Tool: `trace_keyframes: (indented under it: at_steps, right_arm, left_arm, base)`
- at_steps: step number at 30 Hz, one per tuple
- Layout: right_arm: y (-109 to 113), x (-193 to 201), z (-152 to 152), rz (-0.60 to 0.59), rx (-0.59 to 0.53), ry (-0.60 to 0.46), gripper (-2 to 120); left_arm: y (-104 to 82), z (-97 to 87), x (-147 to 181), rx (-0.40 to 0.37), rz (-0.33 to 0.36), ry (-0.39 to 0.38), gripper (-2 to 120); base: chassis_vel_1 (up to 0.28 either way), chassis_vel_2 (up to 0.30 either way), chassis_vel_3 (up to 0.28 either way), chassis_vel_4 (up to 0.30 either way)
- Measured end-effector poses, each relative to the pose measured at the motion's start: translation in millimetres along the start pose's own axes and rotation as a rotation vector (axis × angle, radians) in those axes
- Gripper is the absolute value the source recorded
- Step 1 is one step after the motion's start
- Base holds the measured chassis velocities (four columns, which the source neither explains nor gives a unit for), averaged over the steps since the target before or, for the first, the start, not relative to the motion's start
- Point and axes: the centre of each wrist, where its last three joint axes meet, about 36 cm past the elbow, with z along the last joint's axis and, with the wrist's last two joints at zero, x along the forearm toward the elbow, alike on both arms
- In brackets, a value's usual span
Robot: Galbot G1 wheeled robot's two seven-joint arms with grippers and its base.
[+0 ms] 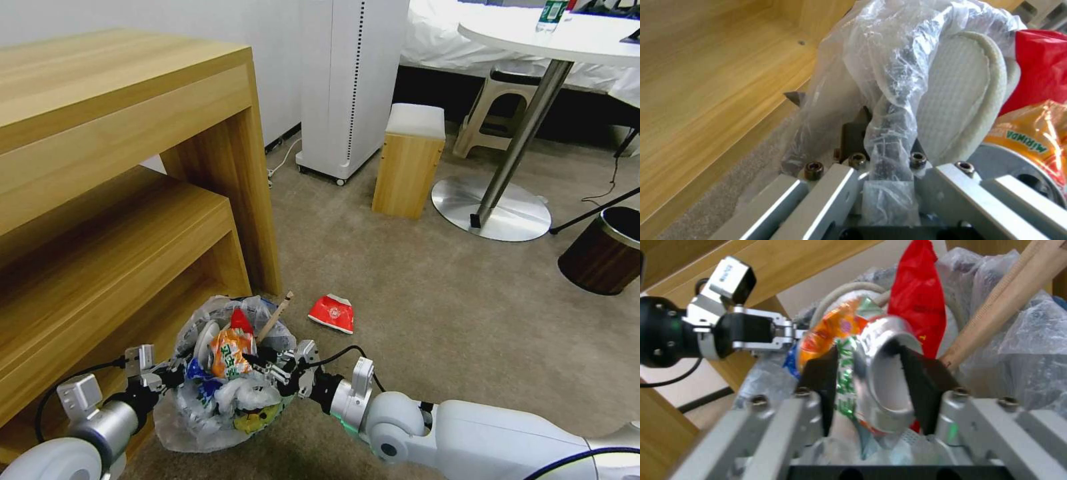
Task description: Pick up the trash bin and place the garbage on the floor into it.
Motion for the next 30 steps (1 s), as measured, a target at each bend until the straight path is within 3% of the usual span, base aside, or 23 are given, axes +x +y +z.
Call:
trace_keyframes:
  at_steps: [8, 12, 16, 19, 22, 23, 27, 28, 30]
  right_arm:
    - [-1, 6, -10, 0.008, 0.004, -0.037, 69]
    - [-2, 1, -26, 0.041, 0.005, -0.116, 89]
    - [-11, -2, -45, 0.087, 0.001, -0.176, 98]
    - [-27, 2, -60, 0.146, -0.004, -0.207, 100]
    - [-69, 20, -68, 0.298, 0.044, -0.194, 100]
    - [-69, 20, -68, 0.298, 0.044, -0.194, 100]
    - [-128, 51, -51, 0.506, 0.121, -0.098, 100]
    - [-128, 51, -51, 0.506, 0.121, -0.098, 100]
    - [-161, 67, -36, 0.603, 0.186, -0.005, 100]
  left_arm:
    - [5.9, 5.0, -3, 0.006, -0.016, 0.007, 1]
    - [7.2, 8.8, -4, 0.008, -0.022, 0.008, 1]
    - [8.2, 10.0, -4, 0.009, -0.023, 0.006, 1]
    - [9.5, 10.8, -5, 0.009, -0.023, 0.005, 1]
    - [11.3, 12.4, -7, 0.010, -0.025, 0.003, 1]
    - [11.3, 12.4, -7, 0.010, -0.025, 0.003, 1]
    - [13.4, 15.4, -11, 0.008, -0.028, 0.005, 1]
    - [13.4, 15.4, -11, 0.008, -0.028, 0.005, 1]
    - [14.5, 16.8, -13, 0.011, -0.029, 0.006, 1]
  base:
    - [0.000, 0.000, 0.000, 0.000]
    - [0.000, 0.000, 0.000, 0.000]
    - [0.000, 0.000, 0.000, 0.000]
    - [0.000, 0.000, 0.000, 0.000]
    - [0.000, 0.000, 0.000, 0.000]
    - [0.000, 0.000, 0.000, 0.000]
    - [0.000, 0.000, 0.000, 0.000]
    - [0.000, 0.000, 0.000, 0.000]
    - [0.000, 0.000, 0.000, 0.000]
